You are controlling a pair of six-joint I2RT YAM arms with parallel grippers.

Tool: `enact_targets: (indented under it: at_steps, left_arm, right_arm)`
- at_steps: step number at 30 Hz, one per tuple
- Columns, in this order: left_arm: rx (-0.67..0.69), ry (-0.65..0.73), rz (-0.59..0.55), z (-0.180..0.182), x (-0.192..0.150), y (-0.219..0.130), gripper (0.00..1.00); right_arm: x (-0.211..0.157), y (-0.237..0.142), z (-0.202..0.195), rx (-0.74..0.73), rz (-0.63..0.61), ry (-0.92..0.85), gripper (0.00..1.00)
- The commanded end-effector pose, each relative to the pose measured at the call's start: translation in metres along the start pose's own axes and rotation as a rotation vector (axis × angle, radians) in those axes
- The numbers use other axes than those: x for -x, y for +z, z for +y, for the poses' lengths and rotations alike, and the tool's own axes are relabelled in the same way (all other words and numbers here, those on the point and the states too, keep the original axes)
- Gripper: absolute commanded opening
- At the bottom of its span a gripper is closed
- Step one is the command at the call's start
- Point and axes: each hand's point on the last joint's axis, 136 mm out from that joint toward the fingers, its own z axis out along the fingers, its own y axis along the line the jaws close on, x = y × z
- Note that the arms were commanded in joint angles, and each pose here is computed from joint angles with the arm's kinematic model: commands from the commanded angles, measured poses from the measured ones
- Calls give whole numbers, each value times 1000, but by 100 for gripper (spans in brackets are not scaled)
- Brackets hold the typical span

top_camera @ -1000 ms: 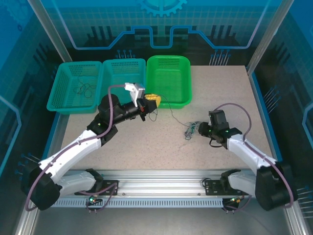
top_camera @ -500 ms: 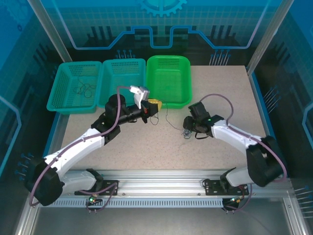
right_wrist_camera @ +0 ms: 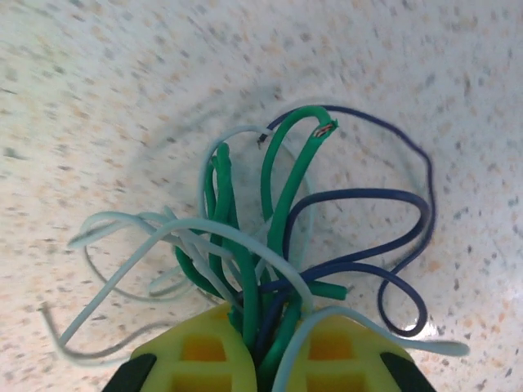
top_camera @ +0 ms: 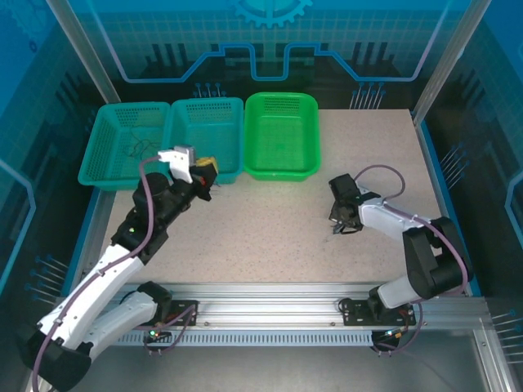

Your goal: Untangle the cables

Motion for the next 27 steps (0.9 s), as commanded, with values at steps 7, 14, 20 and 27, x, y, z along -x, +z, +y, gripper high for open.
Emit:
enact_targets:
  at_steps: [7,14,20,27]
  left_arm:
    - [-170,-91,126,-14,-74,12,0]
    - [-206,-25,45,-30,-29,6,0]
    - [-7,125,-93,-19,75,8,0]
    - [255,210,-284,42,216,13,0]
  right_arm:
    - [42,-81,65,390,-112,-165,0]
    - [29,-107,81,497,-137,-237,0]
    - [15,-111,80,528,-133,-244,0]
    - [7,-118,70,530,-136,-241,0]
